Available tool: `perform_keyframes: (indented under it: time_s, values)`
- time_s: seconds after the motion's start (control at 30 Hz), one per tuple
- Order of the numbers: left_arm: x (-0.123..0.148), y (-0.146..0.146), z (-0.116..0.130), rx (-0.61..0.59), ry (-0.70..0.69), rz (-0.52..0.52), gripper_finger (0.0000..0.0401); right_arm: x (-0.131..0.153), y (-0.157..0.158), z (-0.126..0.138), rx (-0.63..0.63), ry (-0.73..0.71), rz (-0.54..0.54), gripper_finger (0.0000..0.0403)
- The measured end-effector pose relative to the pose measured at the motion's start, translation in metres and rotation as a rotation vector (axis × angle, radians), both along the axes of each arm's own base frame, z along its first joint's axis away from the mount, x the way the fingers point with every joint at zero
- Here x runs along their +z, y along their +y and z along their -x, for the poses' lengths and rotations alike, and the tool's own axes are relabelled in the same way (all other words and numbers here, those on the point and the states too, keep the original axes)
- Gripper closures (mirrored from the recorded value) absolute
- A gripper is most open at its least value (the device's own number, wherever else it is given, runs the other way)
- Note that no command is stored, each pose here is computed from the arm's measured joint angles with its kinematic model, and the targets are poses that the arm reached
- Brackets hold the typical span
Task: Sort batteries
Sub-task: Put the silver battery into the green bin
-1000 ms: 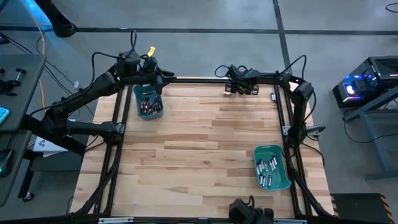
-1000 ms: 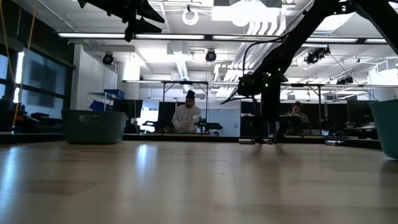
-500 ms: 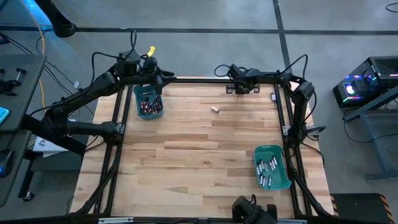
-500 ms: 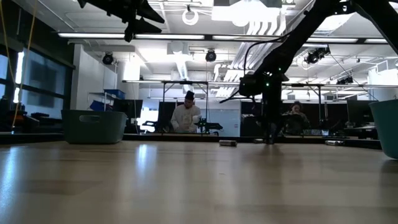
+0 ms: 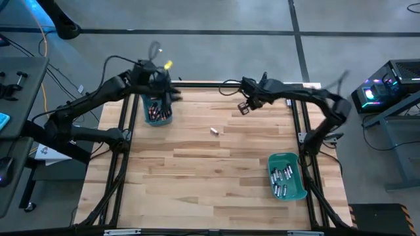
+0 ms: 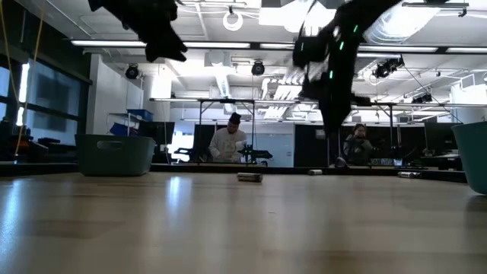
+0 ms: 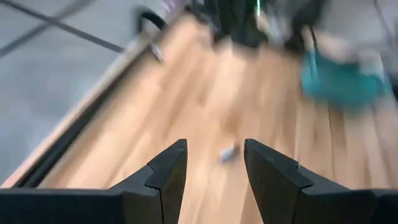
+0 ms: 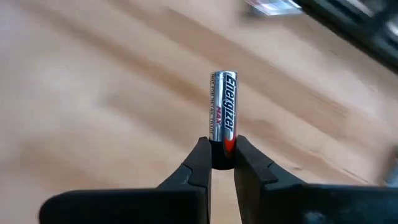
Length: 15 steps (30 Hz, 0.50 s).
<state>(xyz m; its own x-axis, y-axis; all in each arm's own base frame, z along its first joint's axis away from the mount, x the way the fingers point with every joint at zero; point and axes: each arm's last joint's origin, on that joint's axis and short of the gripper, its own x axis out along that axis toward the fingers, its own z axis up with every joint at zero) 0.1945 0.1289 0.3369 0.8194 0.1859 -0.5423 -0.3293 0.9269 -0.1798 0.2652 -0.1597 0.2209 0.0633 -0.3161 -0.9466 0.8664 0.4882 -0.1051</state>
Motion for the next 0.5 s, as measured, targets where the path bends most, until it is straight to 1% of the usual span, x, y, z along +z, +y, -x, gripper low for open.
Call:
perform_keyframes:
  time_s: [0.07,0.13,0.23,0.33,0.4,0.43,0.5]
  values:
    - [-0.01,-0.007,-0.004,-0.155,0.086,-0.051,0.025,0.025,0.023,-0.001,0.079,-0.1,0.01,0.0381]
    - [-0.023,-0.015,-0.011,-0.3,0.137,-0.083,0.025,0.046,0.045,0.002,0.123,-0.193,0.017,0.0381]
    - [-0.049,-0.031,-0.025,-0.483,0.195,-0.078,0.025,0.072,0.072,0.01,0.156,-0.301,0.039,0.0381]
    - [-0.075,-0.05,-0.038,-0.618,0.253,-0.055,0.025,0.091,0.097,0.02,0.203,-0.387,0.039,0.0381]
    - [-0.092,-0.063,-0.048,-0.678,0.291,-0.04,0.025,0.097,0.114,0.025,0.273,-0.418,-0.005,0.0381]
    - [-0.1,-0.069,-0.052,-0.693,0.311,-0.041,0.025,0.097,0.122,0.03,0.324,-0.421,-0.056,0.0381]
    - [-0.112,-0.081,-0.061,-0.691,0.362,-0.059,0.025,0.095,0.141,0.042,0.395,-0.394,-0.211,0.0381]
